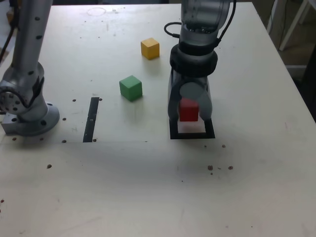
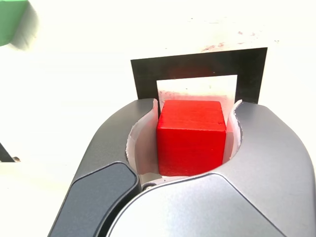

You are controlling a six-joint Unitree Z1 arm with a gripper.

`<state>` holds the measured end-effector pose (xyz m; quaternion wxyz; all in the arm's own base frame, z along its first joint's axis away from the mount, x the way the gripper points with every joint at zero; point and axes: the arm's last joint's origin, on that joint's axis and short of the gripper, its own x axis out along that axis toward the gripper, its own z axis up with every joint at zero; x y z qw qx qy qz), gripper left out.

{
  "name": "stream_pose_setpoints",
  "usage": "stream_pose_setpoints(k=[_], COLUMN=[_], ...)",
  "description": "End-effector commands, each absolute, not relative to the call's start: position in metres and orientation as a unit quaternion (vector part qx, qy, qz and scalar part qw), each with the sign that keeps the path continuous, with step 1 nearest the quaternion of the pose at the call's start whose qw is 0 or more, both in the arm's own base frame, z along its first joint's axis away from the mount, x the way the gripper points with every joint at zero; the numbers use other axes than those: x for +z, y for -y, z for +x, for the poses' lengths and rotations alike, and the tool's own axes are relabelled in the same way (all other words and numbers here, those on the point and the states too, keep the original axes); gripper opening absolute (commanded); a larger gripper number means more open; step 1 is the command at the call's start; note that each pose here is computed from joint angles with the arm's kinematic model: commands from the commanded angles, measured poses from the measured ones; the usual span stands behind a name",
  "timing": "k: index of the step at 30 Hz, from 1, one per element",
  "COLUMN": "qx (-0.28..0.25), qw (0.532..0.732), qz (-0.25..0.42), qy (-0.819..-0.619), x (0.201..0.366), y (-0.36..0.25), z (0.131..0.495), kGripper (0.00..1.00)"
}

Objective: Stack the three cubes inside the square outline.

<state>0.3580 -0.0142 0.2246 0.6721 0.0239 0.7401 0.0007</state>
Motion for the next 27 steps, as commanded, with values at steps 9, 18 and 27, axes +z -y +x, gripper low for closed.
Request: stream_pose_setpoints(k=[9, 18, 27], qx=[-0.004, -0.014, -0.033], qw=[0.671, 0.672, 0.672], qz=[0.02, 0.026, 0.03], qy=[-0.741, -0.74, -0.739], x=[0.2173, 0.2153, 0.2132], y=[0.0156, 0.0158, 0.0167], z=[0.3596, 0.3599, 0.36], kGripper=[0.32, 0.68, 1.0])
